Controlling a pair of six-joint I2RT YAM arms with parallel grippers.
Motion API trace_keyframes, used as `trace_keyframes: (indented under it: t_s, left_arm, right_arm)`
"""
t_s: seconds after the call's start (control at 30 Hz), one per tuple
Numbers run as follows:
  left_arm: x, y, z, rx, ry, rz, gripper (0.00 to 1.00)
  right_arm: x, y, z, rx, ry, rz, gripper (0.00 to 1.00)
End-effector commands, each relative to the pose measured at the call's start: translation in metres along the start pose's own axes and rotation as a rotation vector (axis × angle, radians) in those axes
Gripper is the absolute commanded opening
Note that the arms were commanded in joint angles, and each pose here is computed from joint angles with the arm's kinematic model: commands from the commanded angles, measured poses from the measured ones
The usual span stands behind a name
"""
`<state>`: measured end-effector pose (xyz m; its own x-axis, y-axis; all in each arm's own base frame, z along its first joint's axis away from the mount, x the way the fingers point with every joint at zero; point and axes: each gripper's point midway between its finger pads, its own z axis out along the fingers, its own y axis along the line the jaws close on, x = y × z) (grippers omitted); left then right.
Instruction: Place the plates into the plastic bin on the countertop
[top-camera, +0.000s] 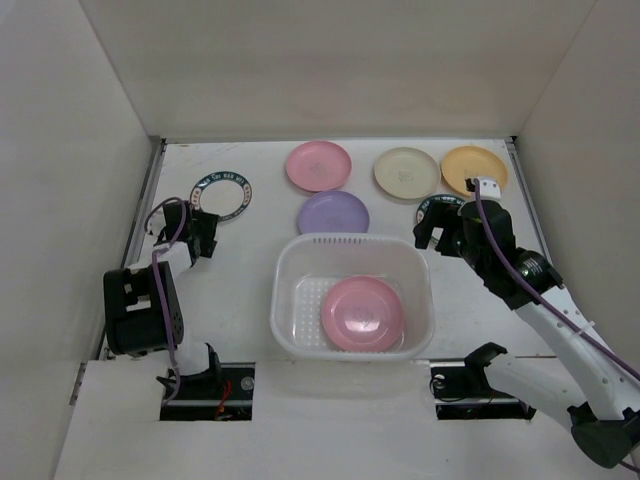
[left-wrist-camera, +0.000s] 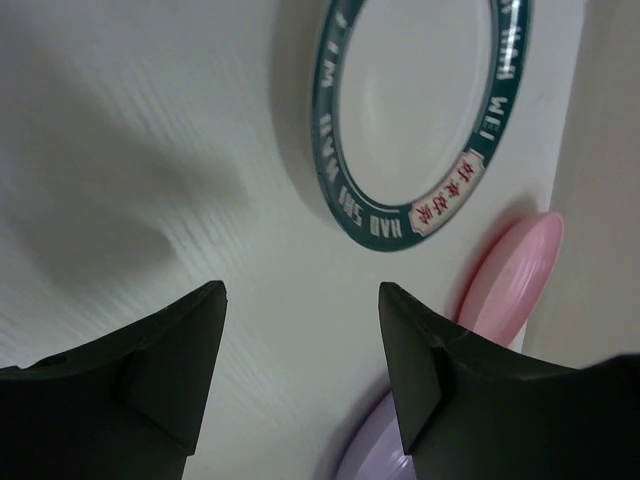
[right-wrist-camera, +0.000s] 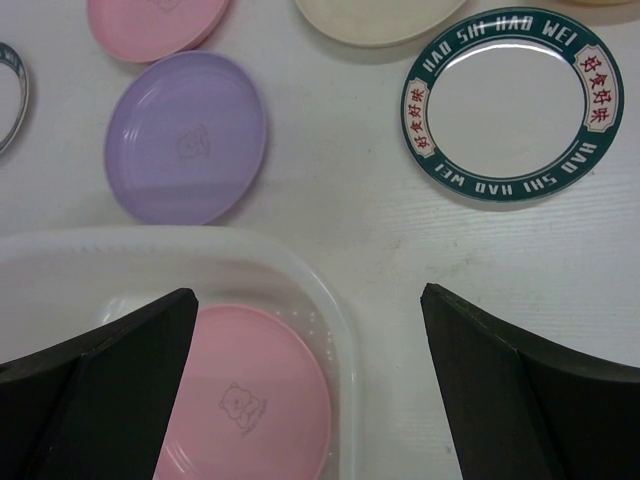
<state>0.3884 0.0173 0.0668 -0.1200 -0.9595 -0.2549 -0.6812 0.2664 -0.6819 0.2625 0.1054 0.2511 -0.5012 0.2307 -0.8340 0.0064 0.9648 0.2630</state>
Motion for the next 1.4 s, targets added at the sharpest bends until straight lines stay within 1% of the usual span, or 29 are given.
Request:
trace_keyframes:
  t_s: [0.0, 0.13, 0.3, 0.4, 0.47, 0.5, 0.57, 0.63, 0.73, 0.77, 0.8, 0.9, 0.97, 1.03, 1.1, 1.13, 1.2, 1.27, 1.33, 1.37]
  left_arm:
    - [-0.005, -0.008, 0.008, 0.055, -0.017, -0.094, 0.59]
    - [-0.006, -0.005, 0.021, 0.06, -0.025, -0.108, 0.59]
    - [-0.011, -0.004, 0.046, 0.066, -0.033, -0.139, 0.57]
    - [-0.011, 0.0, 0.063, 0.052, -0.03, -0.152, 0.52]
    - [-0.011, 0.003, 0.073, 0.046, -0.026, -0.159, 0.46]
    - [-0.012, 0.004, 0.077, 0.043, -0.024, -0.161, 0.41]
    - [-0.012, 0.005, 0.083, 0.04, -0.02, -0.163, 0.29]
    - [-0.014, 0.004, 0.087, 0.04, -0.017, -0.168, 0.13]
    - [-0.019, -0.008, 0.083, 0.083, -0.023, -0.153, 0.02]
    - [-0.022, -0.014, 0.079, 0.107, -0.026, -0.143, 0.0]
    - [-0.024, -0.019, 0.075, 0.126, -0.025, -0.145, 0.0]
    - [-0.034, -0.052, 0.051, 0.224, -0.015, -0.135, 0.0]
    - [-0.039, -0.088, 0.021, 0.326, 0.003, -0.08, 0.0]
    - [-0.034, -0.117, -0.012, 0.393, 0.036, -0.011, 0.0]
    - [-0.013, -0.144, -0.055, 0.452, 0.092, 0.097, 0.0]
    - [-0.004, -0.15, -0.072, 0.472, 0.113, 0.136, 0.0]
    - [0.029, -0.167, -0.121, 0.533, 0.191, 0.244, 0.0]
    - [0.059, -0.173, -0.165, 0.588, 0.274, 0.335, 0.01]
    - [0.091, -0.169, -0.21, 0.635, 0.359, 0.436, 0.01]
    - [0.102, -0.165, -0.225, 0.646, 0.39, 0.473, 0.02]
  right_arm:
    - [-0.015, 0.005, -0.001, -0.036, -0.051, -0.005, 1.0]
    - [-0.019, 0.001, -0.001, -0.027, -0.061, -0.007, 1.0]
    - [-0.023, 0.001, 0.002, -0.02, -0.06, -0.012, 1.0]
    - [-0.025, 0.001, 0.002, -0.018, -0.064, -0.012, 1.0]
    - [-0.028, 0.0, 0.001, -0.014, -0.066, -0.011, 1.0]
    - [-0.028, 0.0, 0.001, -0.012, -0.066, -0.012, 1.0]
    - [-0.029, -0.001, 0.0, -0.009, -0.067, -0.013, 1.0]
    - [-0.03, -0.002, -0.002, -0.007, -0.071, -0.011, 1.0]
    - [-0.03, -0.002, -0.003, -0.009, -0.075, -0.004, 1.0]
    - [-0.03, -0.002, -0.003, -0.006, -0.076, -0.002, 1.0]
    - [-0.03, -0.003, -0.003, -0.003, -0.078, -0.001, 1.0]
    - [-0.032, -0.004, -0.004, -0.003, -0.083, 0.001, 1.0]
    - [-0.035, -0.005, -0.006, 0.001, -0.093, -0.001, 1.0]
    - [-0.04, -0.007, -0.009, 0.004, -0.108, 0.006, 1.0]
    - [-0.046, -0.007, -0.011, 0.007, -0.121, 0.011, 1.0]
    - [-0.048, -0.008, -0.011, 0.009, -0.124, 0.01, 1.0]
    - [-0.053, -0.006, -0.009, 0.011, -0.128, 0.005, 1.0]
    - [-0.055, -0.005, -0.006, 0.012, -0.127, -0.004, 1.0]
    - [-0.056, -0.003, -0.002, 0.013, -0.124, -0.007, 1.0]
    - [-0.058, -0.002, 0.0, 0.013, -0.126, -0.003, 1.0]
